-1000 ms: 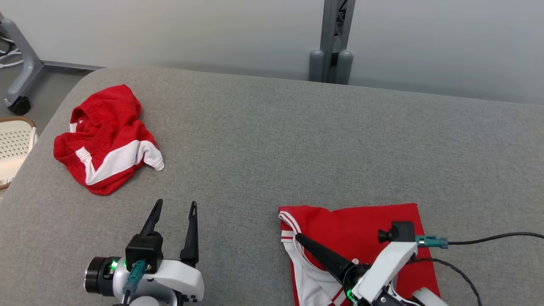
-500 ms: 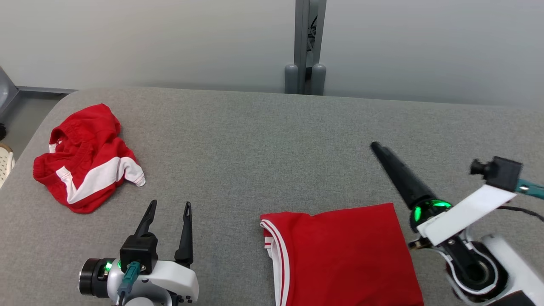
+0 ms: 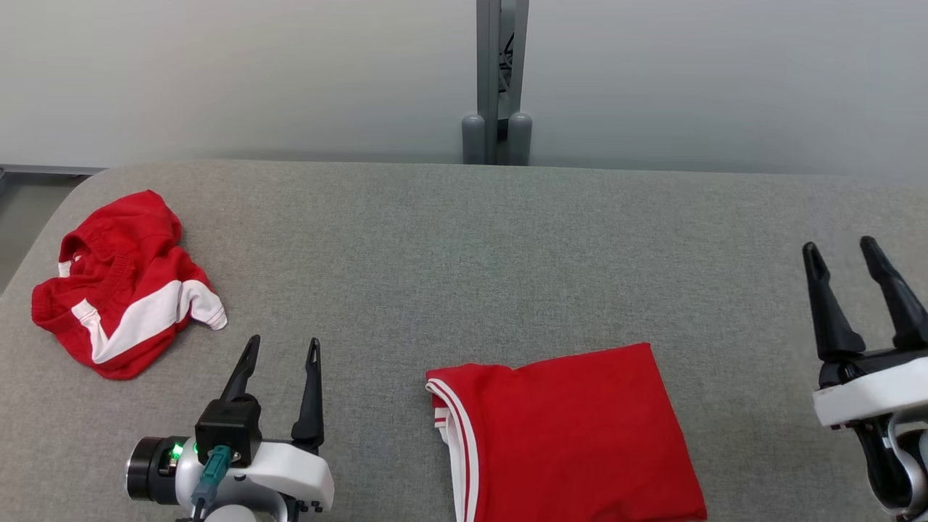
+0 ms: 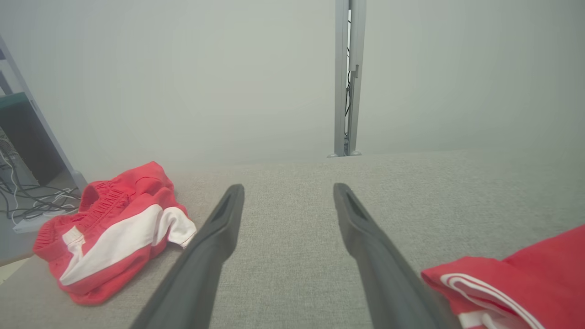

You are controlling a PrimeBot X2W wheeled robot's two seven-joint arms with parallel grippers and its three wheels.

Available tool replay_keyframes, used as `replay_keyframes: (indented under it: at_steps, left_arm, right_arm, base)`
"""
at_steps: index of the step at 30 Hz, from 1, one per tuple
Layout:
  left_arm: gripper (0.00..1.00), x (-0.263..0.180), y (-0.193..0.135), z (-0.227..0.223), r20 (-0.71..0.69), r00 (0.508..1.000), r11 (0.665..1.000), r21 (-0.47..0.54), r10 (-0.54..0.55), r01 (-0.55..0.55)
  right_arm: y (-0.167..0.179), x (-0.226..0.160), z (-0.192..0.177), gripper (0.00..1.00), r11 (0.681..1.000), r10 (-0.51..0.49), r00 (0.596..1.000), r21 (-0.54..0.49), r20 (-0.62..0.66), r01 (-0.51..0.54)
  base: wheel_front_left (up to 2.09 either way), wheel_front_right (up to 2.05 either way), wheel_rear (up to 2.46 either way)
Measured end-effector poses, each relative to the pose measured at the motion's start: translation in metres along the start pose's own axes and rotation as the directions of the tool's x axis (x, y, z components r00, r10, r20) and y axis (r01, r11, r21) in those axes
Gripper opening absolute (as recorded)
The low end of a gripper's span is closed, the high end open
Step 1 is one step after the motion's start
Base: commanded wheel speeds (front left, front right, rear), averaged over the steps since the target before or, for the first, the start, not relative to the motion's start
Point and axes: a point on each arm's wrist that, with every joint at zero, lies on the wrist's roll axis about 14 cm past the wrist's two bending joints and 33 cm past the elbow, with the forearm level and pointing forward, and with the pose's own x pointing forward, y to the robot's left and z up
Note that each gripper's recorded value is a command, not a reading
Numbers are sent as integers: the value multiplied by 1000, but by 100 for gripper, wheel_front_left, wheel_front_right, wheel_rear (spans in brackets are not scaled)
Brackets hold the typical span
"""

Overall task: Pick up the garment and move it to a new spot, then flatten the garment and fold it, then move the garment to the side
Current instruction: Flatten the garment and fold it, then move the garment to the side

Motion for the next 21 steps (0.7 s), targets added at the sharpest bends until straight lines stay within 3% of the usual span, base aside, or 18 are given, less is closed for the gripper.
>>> replay_keyframes:
  at_steps: [6, 21]
  left_arm:
    - [100, 2, -1, 8, 24, 1000, 1000, -8, 2, -2]
    - [100, -7, -7, 13, 45, 999, 999, -47, -8, 10]
  right_arm:
    - [1, -22, -7, 100, 994, -50, 999, -99, 7, 51]
    - [7, -59, -40, 100, 988, -144, 987, -68, -66, 140]
  base:
    - [0, 0, 0]
    - [0, 0, 0]
